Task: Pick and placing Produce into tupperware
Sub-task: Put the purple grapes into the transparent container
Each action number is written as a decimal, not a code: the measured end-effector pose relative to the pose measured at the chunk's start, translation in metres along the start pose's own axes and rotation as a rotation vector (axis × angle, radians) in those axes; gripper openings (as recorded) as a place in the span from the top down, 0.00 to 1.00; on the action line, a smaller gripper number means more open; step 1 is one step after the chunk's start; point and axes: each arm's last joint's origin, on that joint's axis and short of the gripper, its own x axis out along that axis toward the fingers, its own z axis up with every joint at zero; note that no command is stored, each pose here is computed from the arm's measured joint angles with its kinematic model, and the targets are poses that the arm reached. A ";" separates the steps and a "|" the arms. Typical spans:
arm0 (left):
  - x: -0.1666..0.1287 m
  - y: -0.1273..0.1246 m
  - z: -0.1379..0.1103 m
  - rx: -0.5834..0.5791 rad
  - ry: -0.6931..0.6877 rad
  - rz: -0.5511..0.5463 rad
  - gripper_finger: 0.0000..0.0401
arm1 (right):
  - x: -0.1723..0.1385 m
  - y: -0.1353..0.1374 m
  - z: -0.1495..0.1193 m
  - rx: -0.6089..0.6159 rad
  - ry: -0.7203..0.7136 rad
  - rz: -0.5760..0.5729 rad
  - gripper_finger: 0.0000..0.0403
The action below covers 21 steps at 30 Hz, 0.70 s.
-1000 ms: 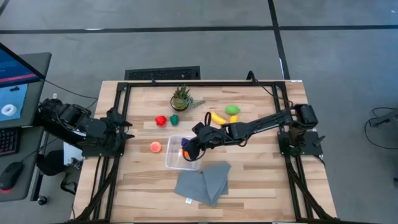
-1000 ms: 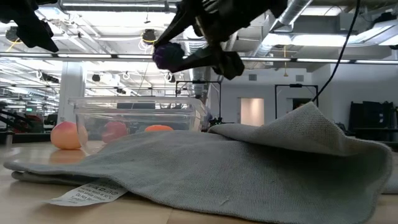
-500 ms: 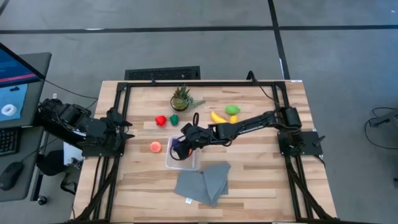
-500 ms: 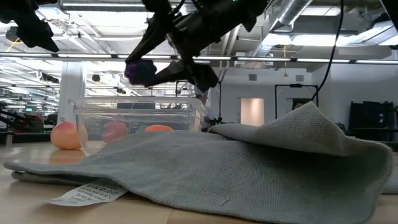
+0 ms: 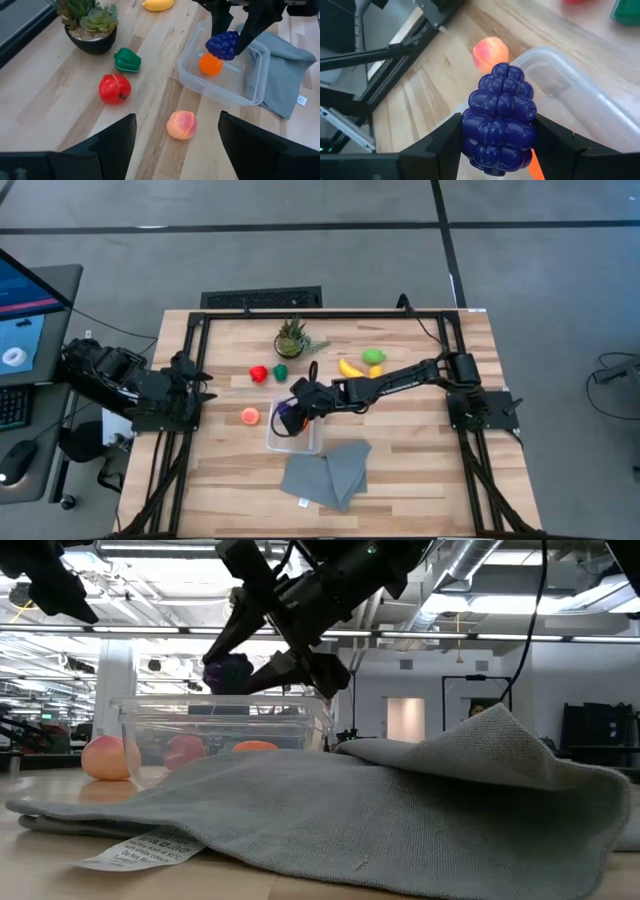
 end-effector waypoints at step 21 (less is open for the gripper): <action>0.000 0.000 0.000 0.003 -0.004 0.005 0.33 | 0.000 0.000 -0.004 -0.026 0.015 -0.022 0.36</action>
